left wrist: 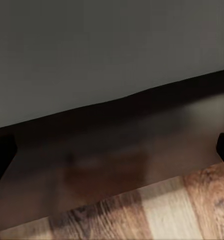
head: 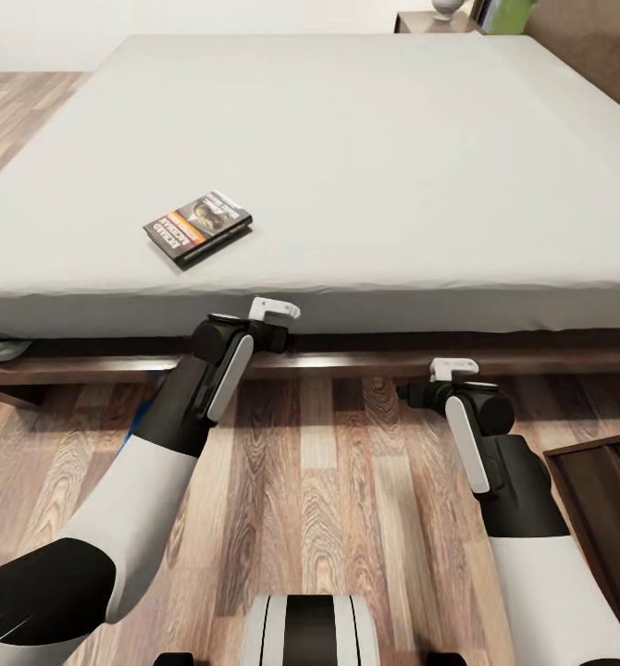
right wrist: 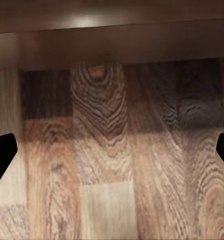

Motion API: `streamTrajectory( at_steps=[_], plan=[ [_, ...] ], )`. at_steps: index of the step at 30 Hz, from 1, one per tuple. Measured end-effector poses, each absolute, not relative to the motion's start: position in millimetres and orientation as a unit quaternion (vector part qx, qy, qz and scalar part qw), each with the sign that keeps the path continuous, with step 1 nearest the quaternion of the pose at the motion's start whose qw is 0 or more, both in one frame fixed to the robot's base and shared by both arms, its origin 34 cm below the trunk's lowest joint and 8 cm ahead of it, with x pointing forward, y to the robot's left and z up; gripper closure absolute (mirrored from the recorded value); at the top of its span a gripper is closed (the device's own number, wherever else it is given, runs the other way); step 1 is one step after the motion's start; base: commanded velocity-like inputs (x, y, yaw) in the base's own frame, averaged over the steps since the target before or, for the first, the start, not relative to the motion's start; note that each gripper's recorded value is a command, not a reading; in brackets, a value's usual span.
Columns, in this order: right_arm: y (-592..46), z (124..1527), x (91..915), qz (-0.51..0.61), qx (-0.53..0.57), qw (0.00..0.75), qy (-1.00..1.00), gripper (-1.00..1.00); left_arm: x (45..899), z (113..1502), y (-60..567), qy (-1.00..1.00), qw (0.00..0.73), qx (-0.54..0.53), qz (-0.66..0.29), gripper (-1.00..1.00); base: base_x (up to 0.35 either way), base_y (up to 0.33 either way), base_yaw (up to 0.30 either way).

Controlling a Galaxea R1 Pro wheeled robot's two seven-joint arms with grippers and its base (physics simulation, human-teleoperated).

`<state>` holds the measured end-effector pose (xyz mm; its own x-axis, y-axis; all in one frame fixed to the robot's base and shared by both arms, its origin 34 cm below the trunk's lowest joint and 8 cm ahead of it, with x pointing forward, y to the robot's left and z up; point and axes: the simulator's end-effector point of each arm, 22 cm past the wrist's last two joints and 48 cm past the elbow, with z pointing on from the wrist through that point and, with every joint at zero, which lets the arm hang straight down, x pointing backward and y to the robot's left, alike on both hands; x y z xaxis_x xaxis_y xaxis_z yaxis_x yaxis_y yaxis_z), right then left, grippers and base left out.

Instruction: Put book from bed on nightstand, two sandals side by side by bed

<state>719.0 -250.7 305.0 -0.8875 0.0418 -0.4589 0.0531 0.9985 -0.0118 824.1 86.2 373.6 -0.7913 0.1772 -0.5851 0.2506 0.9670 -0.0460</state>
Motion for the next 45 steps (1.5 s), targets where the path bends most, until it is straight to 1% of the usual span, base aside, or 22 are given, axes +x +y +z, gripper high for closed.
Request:
streamTrajectory(
  at_steps=[11,21,45],
  plan=[
    [-250.8,339.8,728.0,-0.011,0.025,0.260,0.965,-1.00,828.7,415.2,85.1,0.936,0.328,0.116,-0.059,-1.00,0.000,0.000,0.000],
    [-250.2,405.8,747.1,-0.007,0.027,0.322,0.946,-1.00,794.0,478.8,62.3,0.906,0.394,0.132,-0.083,-1.00,0.000,0.000,0.000],
    [-255.1,498.5,754.2,-0.007,0.031,0.384,0.923,-1.00,780.4,575.7,53.1,0.876,0.453,0.141,-0.087,-1.00,0.000,0.000,0.000]
  ],
)
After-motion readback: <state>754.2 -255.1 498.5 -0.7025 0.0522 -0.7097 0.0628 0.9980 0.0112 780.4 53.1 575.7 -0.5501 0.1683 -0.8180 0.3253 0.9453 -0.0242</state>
